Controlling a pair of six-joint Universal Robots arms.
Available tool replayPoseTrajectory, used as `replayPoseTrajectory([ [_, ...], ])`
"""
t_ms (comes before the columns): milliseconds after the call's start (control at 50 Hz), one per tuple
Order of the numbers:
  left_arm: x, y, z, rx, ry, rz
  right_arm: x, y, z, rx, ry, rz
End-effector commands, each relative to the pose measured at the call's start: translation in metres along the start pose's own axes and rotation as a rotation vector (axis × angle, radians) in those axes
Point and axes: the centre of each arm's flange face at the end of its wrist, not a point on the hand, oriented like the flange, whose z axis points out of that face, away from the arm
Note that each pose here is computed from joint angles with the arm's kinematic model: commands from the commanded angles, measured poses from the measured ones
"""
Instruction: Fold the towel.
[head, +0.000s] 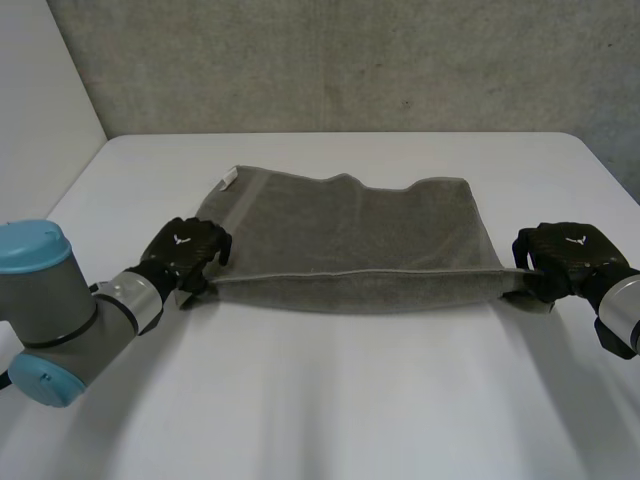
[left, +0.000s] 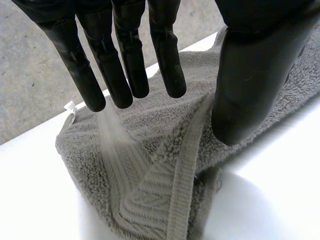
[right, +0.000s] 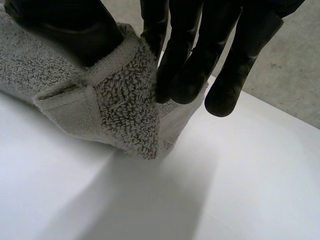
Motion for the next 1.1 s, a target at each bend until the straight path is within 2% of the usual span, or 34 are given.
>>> replayPoseTrajectory([
  [20,-0.002,0.005,0.001,-0.017,-0.031,0.0,0.007,-0.002,0.001,0.006,0.023,0.001],
  [180,-0.016,0.005,0.004,-0.008,-0.167,0.018,0.037,-0.013,-0.002,0.044,0.112,0.024],
  [560,-0.02,-0.008,0.001,0.028,-0.182,0.025,0.044,-0.021,-0.005,0.066,0.135,0.043],
  [600,-0.023,-0.037,-0.006,0.094,-0.198,0.045,0.047,-0.043,-0.014,0.121,0.153,0.013],
  [620,-0.023,-0.037,-0.006,0.094,-0.198,0.045,0.047,-0.043,-0.014,0.122,0.153,0.012],
  [660,-0.024,-0.054,-0.012,0.133,-0.206,0.056,0.049,-0.07,-0.025,0.175,0.162,-0.017],
  [700,-0.023,-0.095,-0.032,0.219,-0.22,0.084,0.049,-0.084,-0.032,0.195,0.156,-0.028],
  [720,-0.023,-0.095,-0.032,0.219,-0.22,0.084,0.049,-0.084,-0.032,0.195,0.156,-0.028],
  [760,-0.021,-0.141,-0.059,0.328,-0.236,0.12,0.047,-0.116,-0.049,0.248,0.131,-0.058],
  [780,-0.021,-0.142,-0.059,0.329,-0.236,0.12,0.047,-0.117,-0.049,0.248,0.131,-0.058],
  [820,-0.021,-0.188,-0.088,0.462,-0.266,0.167,0.043,-0.148,-0.066,0.303,0.098,-0.094],
  [880,-0.02,-0.208,-0.102,0.525,-0.275,0.19,0.043,-0.161,-0.072,0.319,0.084,-0.107],
  [920,-0.018,-0.238,-0.123,0.612,-0.272,0.226,0.04,-0.182,-0.084,0.336,0.055,-0.128],
  [1020,-0.022,-0.256,-0.132,0.625,-0.265,0.233,0.039,-0.199,-0.09,0.329,0.025,-0.144],
  [1100,-0.03,-0.25,-0.123,0.568,-0.269,0.21,0.047,-0.188,-0.069,0.254,0.008,-0.144],
])
